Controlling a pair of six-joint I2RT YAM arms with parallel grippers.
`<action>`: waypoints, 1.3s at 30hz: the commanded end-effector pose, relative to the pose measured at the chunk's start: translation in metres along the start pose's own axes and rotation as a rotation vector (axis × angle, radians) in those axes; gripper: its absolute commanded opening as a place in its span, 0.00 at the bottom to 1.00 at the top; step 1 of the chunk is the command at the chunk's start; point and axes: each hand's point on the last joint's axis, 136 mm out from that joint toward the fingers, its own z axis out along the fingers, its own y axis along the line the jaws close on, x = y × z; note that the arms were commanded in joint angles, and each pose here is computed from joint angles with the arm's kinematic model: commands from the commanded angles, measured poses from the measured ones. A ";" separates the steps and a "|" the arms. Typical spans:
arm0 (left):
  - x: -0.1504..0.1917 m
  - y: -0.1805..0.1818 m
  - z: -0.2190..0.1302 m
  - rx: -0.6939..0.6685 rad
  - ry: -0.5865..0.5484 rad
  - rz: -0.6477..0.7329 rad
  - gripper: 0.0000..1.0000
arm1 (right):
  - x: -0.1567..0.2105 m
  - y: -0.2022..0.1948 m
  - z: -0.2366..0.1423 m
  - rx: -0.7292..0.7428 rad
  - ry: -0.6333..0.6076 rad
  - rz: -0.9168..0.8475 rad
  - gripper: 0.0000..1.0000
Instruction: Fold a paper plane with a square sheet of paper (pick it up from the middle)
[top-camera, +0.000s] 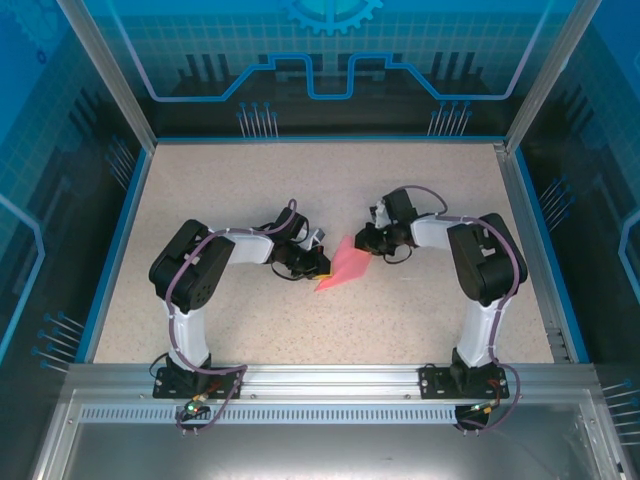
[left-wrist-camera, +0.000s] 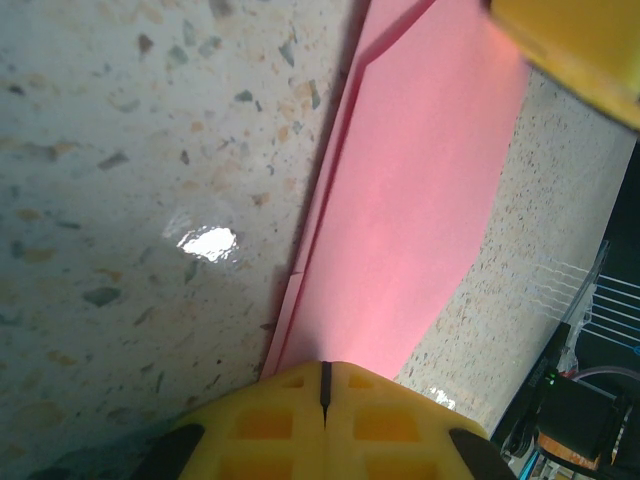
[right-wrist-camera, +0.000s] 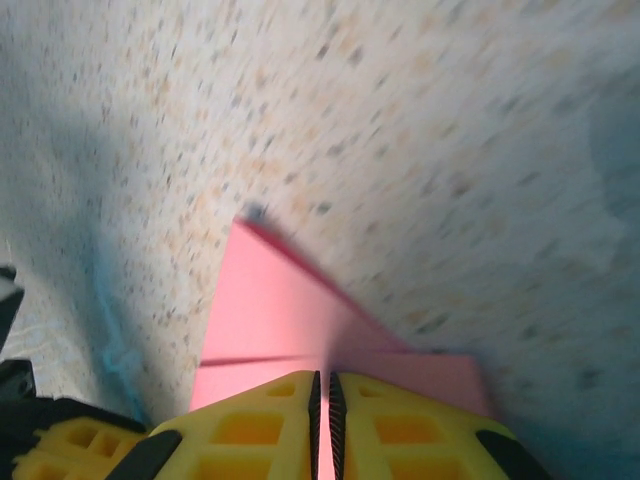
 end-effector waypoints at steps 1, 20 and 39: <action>0.038 0.076 0.009 -0.270 0.089 -0.155 0.00 | -0.030 -0.041 -0.007 0.099 -0.071 0.041 0.15; 0.032 0.069 0.008 -0.257 0.069 -0.141 0.00 | 0.009 0.051 -0.059 0.071 -0.205 -0.081 0.17; 0.033 0.068 0.006 -0.255 0.070 -0.147 0.00 | 0.058 0.048 0.017 0.016 -0.034 -0.043 0.15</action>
